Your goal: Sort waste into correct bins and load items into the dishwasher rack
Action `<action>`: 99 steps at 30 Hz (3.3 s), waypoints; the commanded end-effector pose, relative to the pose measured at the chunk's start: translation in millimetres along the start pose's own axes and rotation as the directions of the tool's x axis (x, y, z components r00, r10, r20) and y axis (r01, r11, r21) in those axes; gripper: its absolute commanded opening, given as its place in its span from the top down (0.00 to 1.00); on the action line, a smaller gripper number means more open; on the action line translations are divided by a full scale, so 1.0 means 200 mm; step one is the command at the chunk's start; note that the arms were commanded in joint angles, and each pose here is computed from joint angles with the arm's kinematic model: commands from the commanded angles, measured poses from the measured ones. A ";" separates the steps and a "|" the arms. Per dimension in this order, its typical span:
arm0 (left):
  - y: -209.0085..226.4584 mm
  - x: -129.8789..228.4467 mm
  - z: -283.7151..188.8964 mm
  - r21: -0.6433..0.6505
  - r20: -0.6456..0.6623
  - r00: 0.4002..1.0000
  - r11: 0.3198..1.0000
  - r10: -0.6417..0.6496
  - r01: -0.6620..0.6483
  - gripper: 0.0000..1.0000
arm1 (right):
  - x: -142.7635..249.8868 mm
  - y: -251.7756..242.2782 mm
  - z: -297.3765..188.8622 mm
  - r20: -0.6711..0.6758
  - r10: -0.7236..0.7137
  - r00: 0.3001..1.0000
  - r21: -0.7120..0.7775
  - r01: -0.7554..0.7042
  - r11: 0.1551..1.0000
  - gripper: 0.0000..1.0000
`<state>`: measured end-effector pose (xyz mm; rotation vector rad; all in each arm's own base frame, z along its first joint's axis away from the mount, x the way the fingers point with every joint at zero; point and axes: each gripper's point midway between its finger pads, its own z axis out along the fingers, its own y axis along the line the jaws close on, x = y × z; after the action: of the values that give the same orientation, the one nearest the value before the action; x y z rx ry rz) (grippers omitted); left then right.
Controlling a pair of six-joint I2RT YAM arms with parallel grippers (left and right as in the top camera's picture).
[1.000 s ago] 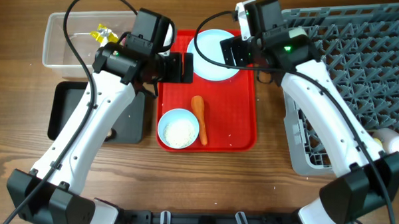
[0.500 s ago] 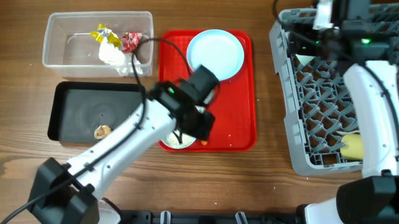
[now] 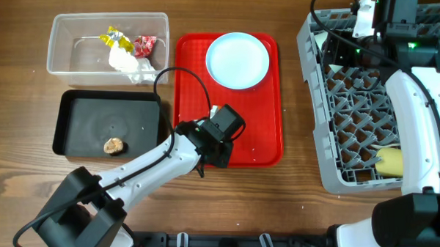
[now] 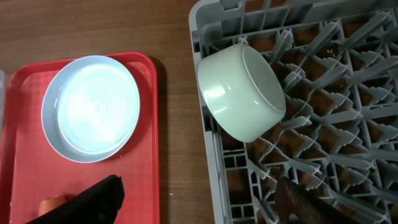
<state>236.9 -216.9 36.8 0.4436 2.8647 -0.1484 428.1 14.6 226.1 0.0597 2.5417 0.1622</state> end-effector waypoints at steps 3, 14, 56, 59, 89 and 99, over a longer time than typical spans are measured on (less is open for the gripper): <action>0.04 0.04 0.05 -0.037 -0.013 1.000 0.999 -0.012 0.011 0.94 | 0.00 0.03 -0.04 0.007 0.004 1.000 -0.021 -0.004 1.000 0.20; 0.14 -0.20 -0.26 -0.036 0.062 0.992 0.993 -0.114 0.116 0.96 | 0.00 0.03 -0.04 0.007 0.004 1.000 -0.021 -0.004 1.000 0.20; 1.13 -0.31 -0.88 0.966 -0.124 0.625 0.049 -0.771 0.253 0.96 | 0.04 0.02 -0.03 -0.027 -0.018 0.999 -0.018 0.018 1.000 0.21; 1.12 -0.31 -0.88 0.962 -0.153 0.617 0.026 -0.772 0.271 0.96 | 0.04 0.02 -0.03 -0.031 -0.018 0.999 -0.017 0.018 1.000 0.21; 0.93 -0.34 -0.85 0.961 -0.006 0.747 0.202 -0.665 0.188 0.96 | 0.05 0.02 -0.03 -0.034 -0.017 0.999 -0.015 0.017 1.000 0.20; 0.46 -0.25 -0.14 0.223 -0.110 0.945 0.919 -0.307 0.325 0.96 | 0.07 0.02 -0.03 -0.053 -0.015 0.998 -0.014 0.015 1.000 0.20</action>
<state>300.6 -156.4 98.9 0.0736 2.8497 -1.1719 414.9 15.3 217.8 0.0489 2.6049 0.1636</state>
